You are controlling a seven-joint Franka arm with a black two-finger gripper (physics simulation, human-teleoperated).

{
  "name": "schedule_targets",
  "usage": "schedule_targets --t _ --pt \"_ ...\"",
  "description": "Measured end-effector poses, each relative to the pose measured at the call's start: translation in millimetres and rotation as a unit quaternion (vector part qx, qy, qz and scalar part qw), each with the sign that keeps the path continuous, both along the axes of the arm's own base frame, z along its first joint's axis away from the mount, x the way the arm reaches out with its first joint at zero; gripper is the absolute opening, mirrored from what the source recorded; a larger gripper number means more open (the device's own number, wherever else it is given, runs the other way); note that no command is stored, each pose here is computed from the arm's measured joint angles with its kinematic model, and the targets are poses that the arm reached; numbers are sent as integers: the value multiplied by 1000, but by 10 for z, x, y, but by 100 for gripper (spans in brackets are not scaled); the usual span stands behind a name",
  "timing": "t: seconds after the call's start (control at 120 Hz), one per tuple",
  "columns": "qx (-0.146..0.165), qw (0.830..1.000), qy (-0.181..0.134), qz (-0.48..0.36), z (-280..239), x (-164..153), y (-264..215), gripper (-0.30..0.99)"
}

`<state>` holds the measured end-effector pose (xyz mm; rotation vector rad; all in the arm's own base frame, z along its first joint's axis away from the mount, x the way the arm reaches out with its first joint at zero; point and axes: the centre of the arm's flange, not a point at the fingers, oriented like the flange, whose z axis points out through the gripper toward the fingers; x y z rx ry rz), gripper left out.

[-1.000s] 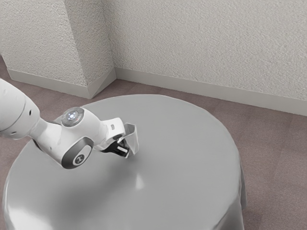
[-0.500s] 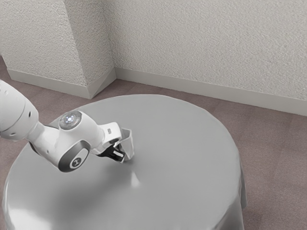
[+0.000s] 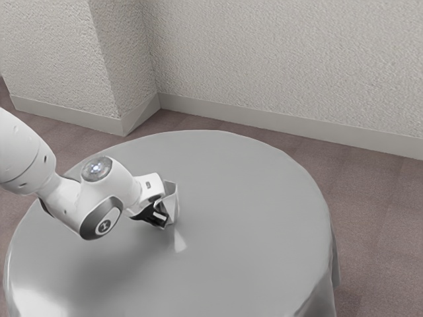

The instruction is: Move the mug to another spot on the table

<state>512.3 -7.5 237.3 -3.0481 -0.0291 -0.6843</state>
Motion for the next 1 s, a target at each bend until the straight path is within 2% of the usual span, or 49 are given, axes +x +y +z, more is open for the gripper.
schedule_targets --t 0.183,0.358,0.633,0.767,0.833,1.0 --pt "-1 1000 -2 2 29 -5 5 38" --pt "-1 1000 -8 7 196 -15 28 54" --pt "3 1000 5 17 702 -130 47 63" --pt "5 1000 6 24 1130 -147 40 65" --pt "8 999 10 30 1422 -49 45 66" --pt "1 999 15 45 2560 489 -74 66"
